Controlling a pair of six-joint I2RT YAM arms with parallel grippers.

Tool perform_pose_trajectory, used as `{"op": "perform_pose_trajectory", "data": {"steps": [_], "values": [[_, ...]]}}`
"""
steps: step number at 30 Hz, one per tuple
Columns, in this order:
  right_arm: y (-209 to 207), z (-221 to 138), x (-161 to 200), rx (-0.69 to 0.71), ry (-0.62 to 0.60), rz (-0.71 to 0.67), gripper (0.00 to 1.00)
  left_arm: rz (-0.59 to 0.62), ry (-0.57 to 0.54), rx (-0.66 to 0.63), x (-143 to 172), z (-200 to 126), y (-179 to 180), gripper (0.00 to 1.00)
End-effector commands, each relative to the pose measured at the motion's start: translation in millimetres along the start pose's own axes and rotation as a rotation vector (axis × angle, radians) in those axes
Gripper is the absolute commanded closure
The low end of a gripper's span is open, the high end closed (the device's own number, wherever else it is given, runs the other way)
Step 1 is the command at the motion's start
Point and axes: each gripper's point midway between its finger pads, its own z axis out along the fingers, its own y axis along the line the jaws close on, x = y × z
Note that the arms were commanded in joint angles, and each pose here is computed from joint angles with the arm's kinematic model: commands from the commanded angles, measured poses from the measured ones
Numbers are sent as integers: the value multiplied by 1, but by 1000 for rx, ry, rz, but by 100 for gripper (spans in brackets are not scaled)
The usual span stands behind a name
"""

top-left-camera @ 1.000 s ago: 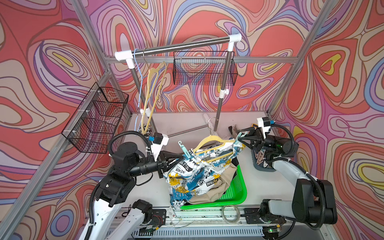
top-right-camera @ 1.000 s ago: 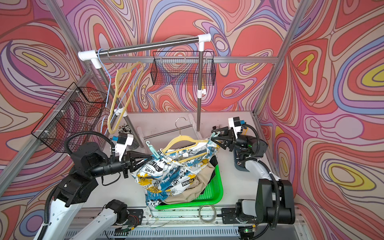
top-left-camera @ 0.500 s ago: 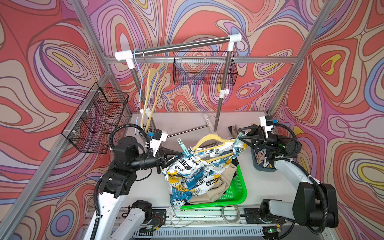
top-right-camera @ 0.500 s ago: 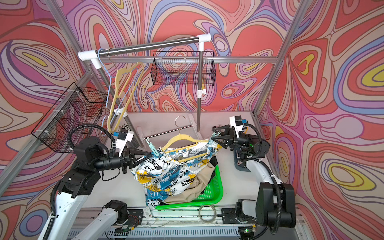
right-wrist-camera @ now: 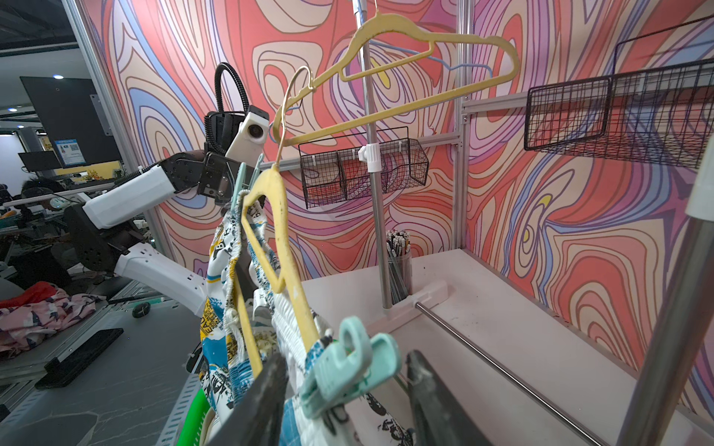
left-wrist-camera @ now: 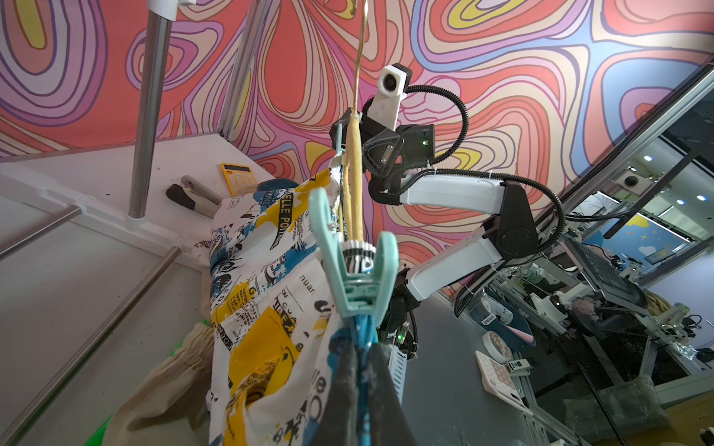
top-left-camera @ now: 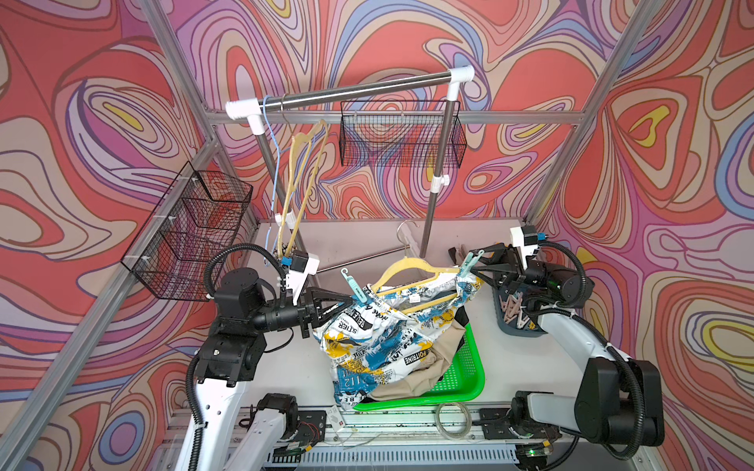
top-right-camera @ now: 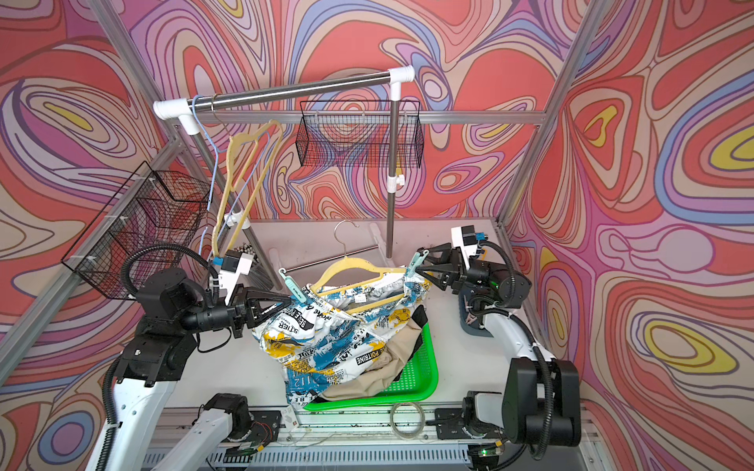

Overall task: Remove the clothespins securing shorts to the hanger
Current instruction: Remove the clothespin from the hanger.

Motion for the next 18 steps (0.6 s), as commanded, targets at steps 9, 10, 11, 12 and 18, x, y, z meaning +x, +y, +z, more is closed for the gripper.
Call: {"op": "perform_pose_trajectory", "data": {"steps": [9,10,11,12,18], "values": [[3,5,-5,-23,-6,-47,64,52,-6,67,-3,-2,-13,100],[4,6,-6,-25,-5,-49,66,51,-6,65,-3,-2,-13,100],[4,6,-6,-25,-5,-51,66,52,-6,64,-3,-2,-13,100],[3,6,-6,-24,-5,-49,67,55,-7,63,-3,-3,-13,100],[3,7,-6,-28,-5,-44,73,53,-8,56,-3,-3,-12,100]]}}
